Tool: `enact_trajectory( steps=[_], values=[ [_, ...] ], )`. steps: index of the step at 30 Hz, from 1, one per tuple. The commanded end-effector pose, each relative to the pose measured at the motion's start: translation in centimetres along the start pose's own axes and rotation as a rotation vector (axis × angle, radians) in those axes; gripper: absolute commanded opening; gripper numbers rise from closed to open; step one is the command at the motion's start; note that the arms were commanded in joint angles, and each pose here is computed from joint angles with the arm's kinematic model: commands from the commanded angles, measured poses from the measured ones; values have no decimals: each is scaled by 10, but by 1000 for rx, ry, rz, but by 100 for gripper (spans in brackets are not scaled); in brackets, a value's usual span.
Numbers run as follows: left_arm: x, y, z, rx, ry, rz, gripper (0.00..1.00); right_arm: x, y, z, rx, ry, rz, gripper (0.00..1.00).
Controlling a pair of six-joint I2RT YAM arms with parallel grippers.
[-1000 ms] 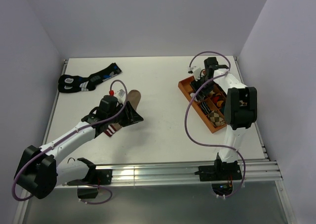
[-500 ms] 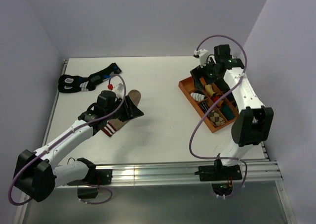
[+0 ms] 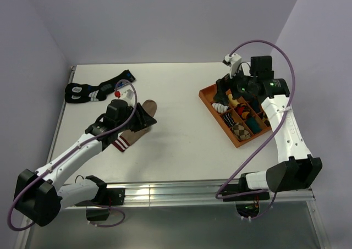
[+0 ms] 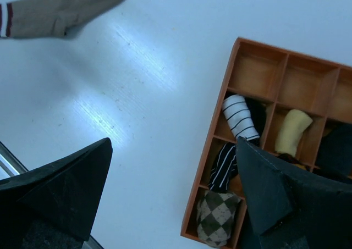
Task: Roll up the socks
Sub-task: Place the sock in the storage box, then move the sock to the center of the board.
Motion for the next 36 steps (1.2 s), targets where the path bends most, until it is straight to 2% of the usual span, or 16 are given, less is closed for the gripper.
enact_trajectory(
  steps=[1,3,4,6,10,11,14,16,22,30,36],
  values=[
    [25,30,10,150,-170,99,48,-20,11,-29,24,80,-28,100],
    [29,42,20,176,-207,145,48,-17,25,-48,11,90,0,100],
    [38,53,27,207,-237,169,48,-16,47,-68,21,96,60,99],
    [53,59,43,243,-271,175,48,-16,71,-87,45,99,61,98],
    [100,67,93,318,-464,194,48,-10,118,-144,86,116,72,87],
    [113,59,106,310,-513,188,48,-15,144,-155,117,131,103,83],
    [136,47,135,316,-586,185,48,-27,187,-191,143,150,141,76],
    [141,38,144,304,-602,180,47,-38,208,-213,164,166,155,66],
    [154,12,171,241,-662,166,47,-66,273,-258,209,149,217,56],
    [155,-3,187,210,-659,133,48,-51,323,-294,261,96,236,54],
    [154,-7,197,210,-670,119,48,-61,354,-313,343,103,252,54]
  ],
)
Point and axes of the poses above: each gripper's point midway between its finger pads, its own z axis back along the fingers, its own y axis along the line the jaws close on, x = y × z, the point moved 2 cm from there along z, back along the fingers, and after that the axes turned 9 degrees about -z, right-handed, at the moved point
